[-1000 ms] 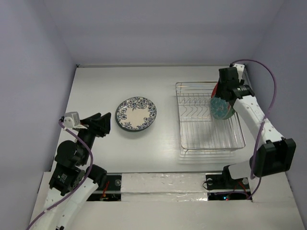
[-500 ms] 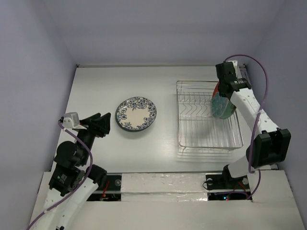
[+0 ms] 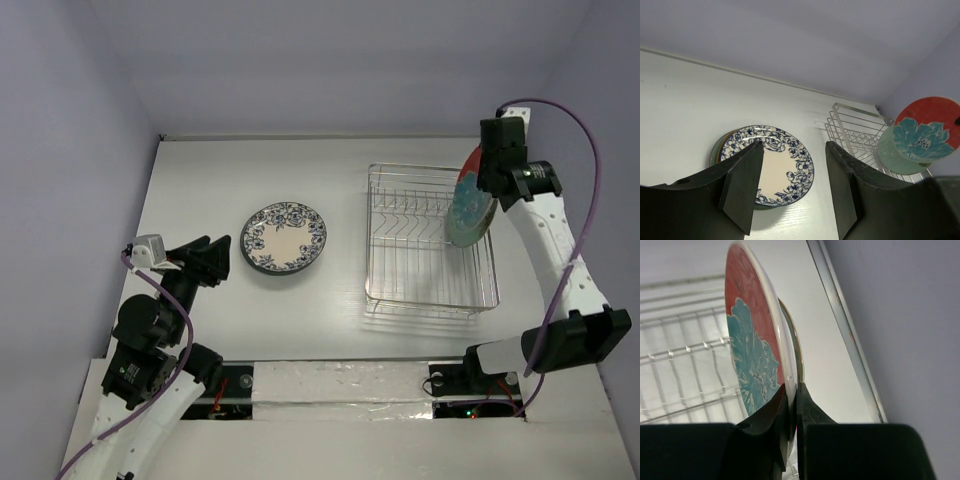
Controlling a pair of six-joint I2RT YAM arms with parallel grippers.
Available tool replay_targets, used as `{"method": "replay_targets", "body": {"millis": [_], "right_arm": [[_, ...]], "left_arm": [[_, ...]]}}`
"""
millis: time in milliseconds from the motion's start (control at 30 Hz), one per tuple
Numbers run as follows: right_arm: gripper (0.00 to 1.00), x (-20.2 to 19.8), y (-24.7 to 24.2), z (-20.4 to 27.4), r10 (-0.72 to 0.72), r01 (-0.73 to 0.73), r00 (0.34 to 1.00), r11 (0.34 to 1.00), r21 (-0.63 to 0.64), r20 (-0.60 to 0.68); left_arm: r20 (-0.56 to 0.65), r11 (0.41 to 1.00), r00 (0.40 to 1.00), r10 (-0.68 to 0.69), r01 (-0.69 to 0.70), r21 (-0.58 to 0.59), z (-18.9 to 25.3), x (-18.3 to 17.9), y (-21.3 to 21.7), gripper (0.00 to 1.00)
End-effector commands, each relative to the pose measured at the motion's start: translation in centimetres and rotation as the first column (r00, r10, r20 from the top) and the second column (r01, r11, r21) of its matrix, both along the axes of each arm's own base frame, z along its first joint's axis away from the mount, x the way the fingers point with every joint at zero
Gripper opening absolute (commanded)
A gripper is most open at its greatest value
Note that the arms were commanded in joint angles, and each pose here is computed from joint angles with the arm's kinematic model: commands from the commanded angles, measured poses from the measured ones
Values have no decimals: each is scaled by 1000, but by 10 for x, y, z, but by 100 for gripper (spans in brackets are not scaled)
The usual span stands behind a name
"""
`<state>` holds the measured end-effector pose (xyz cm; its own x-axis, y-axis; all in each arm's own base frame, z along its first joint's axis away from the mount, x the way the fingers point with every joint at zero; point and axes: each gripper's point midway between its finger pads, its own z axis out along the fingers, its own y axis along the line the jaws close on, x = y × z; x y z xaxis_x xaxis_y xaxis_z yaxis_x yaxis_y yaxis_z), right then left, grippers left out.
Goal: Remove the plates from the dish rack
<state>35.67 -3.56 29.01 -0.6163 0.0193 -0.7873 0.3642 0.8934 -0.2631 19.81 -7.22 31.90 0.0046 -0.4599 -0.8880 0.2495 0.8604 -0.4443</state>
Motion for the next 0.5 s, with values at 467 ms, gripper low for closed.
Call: {"method": "replay_targets", "body": {"millis": [467], "right_arm": [[0, -23, 205, 117, 182, -686, 702, 434, 584, 689]], "left_arm": [[37, 1000, 999, -9, 9, -12, 9, 0, -2, 50]]}}
